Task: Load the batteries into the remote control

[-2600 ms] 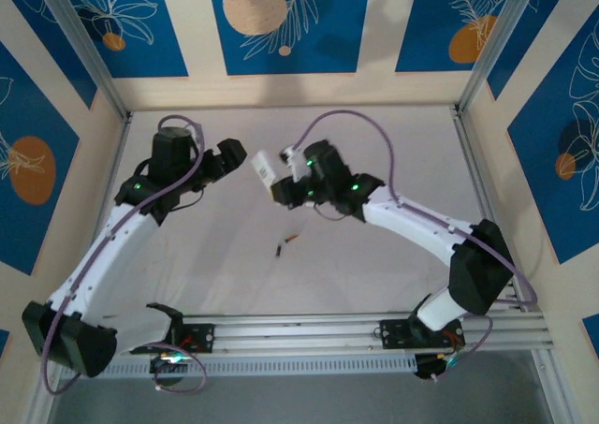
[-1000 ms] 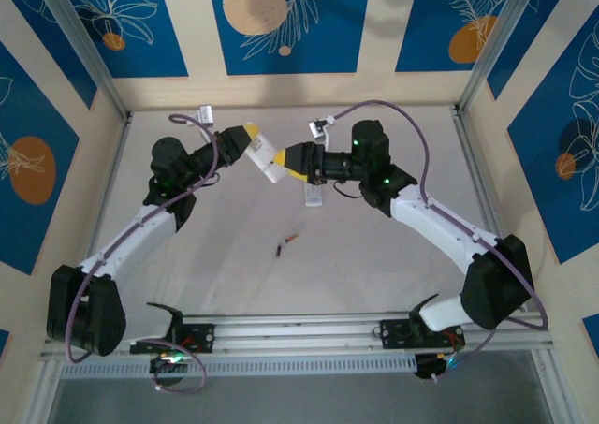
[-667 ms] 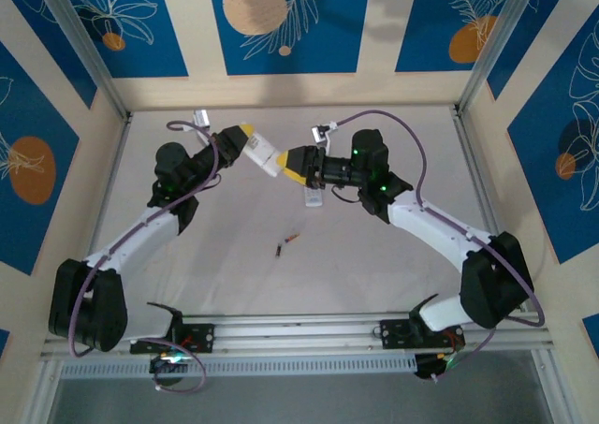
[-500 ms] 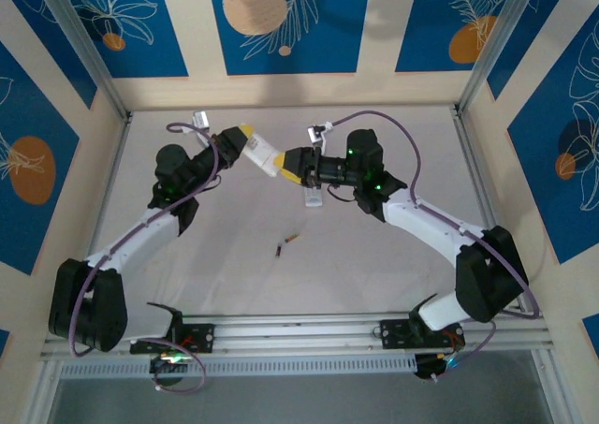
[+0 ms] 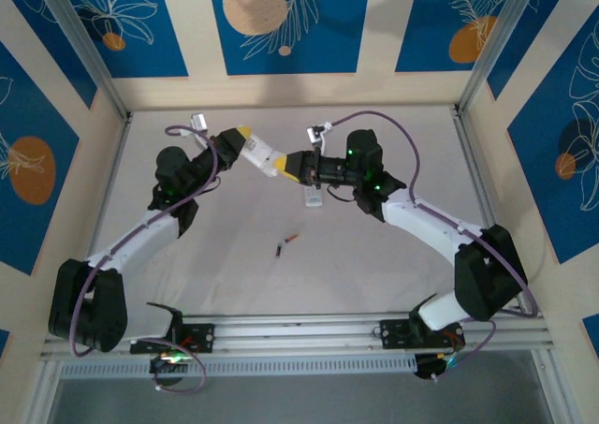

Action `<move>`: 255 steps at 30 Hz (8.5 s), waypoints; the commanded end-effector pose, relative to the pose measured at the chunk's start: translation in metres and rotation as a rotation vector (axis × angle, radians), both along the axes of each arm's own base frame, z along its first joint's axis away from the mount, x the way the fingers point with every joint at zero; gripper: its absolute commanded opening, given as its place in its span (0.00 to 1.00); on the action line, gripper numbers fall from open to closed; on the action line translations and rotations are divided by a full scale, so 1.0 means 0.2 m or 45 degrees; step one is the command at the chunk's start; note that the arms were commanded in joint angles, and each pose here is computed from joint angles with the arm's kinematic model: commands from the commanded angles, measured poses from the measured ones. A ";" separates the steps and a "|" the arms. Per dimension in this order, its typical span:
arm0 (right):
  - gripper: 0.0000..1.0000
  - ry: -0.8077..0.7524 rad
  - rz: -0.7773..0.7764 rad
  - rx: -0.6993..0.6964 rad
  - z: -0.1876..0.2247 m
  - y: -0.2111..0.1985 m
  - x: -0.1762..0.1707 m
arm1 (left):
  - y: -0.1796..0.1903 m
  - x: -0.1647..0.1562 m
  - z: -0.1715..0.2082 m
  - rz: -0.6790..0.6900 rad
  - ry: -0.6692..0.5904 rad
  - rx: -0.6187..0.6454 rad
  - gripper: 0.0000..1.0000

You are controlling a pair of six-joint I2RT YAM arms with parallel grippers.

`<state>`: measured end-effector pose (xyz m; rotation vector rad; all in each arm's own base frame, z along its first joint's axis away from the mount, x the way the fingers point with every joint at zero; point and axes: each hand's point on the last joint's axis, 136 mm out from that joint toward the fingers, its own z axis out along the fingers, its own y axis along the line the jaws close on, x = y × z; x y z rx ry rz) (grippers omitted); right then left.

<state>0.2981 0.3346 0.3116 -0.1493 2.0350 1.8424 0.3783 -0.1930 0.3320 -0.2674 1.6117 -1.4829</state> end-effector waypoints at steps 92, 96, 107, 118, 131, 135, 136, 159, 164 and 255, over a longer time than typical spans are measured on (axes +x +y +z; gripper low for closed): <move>0.30 -1.260 0.490 -1.165 -0.58 0.25 0.06 | 0.32 -0.37 -0.06 0.135 -0.172 1.038 0.97; 0.27 -1.277 0.816 -1.168 -0.81 0.27 0.02 | 0.45 -0.52 -0.05 0.168 -0.379 1.458 0.98; 0.32 -1.208 1.215 -1.275 -1.27 0.34 0.09 | 0.38 -0.64 -0.37 -0.034 -0.745 1.713 1.00; 0.54 -1.315 1.317 -1.425 -1.48 0.30 0.21 | 0.38 -0.64 -0.45 -0.050 -0.720 1.726 1.00; 0.68 -1.353 1.240 -1.422 -1.42 0.31 0.27 | 0.47 -0.57 -0.50 0.044 -0.610 1.819 1.00; 0.67 -1.322 1.050 -1.269 -1.19 0.37 0.27 | 0.47 -0.55 -0.54 0.029 -0.588 1.829 1.00; 0.68 -1.324 0.991 -1.235 -1.12 0.37 0.28 | 0.47 -0.55 -0.55 0.021 -0.586 1.828 1.00; 0.51 0.598 -0.447 -1.026 -0.90 -0.31 -0.08 | 0.05 -0.36 -0.64 -0.649 -0.984 1.644 1.00; 0.45 0.673 -0.548 -1.102 -1.03 -0.23 -0.14 | 0.04 -0.39 -0.70 -0.609 -1.001 1.602 1.00; 0.09 -0.079 -0.310 -1.331 -0.99 0.20 0.26 | 0.17 -0.35 -0.65 -0.380 -1.009 1.849 1.00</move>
